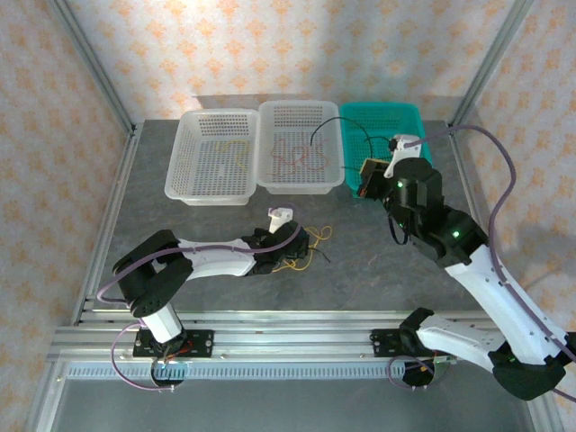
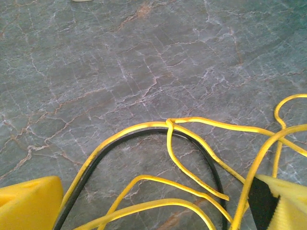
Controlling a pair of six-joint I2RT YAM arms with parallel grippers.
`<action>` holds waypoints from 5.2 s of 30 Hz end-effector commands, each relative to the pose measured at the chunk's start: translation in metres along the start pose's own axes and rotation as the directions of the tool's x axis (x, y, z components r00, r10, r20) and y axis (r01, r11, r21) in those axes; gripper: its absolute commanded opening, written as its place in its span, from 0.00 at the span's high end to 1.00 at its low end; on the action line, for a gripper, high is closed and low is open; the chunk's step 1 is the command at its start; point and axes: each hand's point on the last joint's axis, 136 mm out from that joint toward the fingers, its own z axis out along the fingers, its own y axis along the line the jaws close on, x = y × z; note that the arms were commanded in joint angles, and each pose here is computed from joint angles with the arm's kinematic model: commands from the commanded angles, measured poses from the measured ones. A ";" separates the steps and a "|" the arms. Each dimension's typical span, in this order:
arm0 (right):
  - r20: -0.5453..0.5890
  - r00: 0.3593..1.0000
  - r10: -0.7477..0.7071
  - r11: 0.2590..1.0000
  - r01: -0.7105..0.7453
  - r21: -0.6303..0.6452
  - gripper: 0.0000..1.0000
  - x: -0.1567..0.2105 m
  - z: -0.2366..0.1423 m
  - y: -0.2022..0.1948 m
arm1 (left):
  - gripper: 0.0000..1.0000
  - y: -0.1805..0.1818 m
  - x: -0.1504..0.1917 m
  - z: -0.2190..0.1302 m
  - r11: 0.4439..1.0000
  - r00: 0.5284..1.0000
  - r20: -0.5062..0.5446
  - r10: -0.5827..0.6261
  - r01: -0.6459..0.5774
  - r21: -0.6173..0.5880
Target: Untangle the cables
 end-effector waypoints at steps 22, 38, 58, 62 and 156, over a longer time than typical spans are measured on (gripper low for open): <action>0.047 0.998 0.038 0.960 -0.050 0.274 1.00 -0.013 0.027 -0.035 | 0.01 -0.026 -0.110 -0.100 0.976 0.943 0.329 -0.045 -0.029 0.216; 0.052 0.999 0.014 0.962 -0.028 0.273 1.00 -0.036 0.090 -0.045 | 0.01 -0.047 -0.195 -0.108 0.917 0.887 0.425 -0.180 -0.005 0.398; -0.008 0.998 0.062 0.937 -0.055 0.346 1.00 -0.050 0.193 -0.133 | 0.01 -0.113 -0.257 -0.042 0.896 0.912 0.388 -0.131 -0.059 0.441; -0.030 0.997 0.075 0.926 -0.058 0.373 1.00 -0.043 0.218 -0.161 | 0.01 -0.123 -0.259 -0.026 0.893 0.922 0.368 -0.121 -0.061 0.447; -0.713 0.661 -0.233 0.968 0.085 -0.237 0.63 0.280 0.120 -0.002 | 0.02 0.027 -0.018 -0.072 0.939 0.975 0.007 -0.223 0.213 0.271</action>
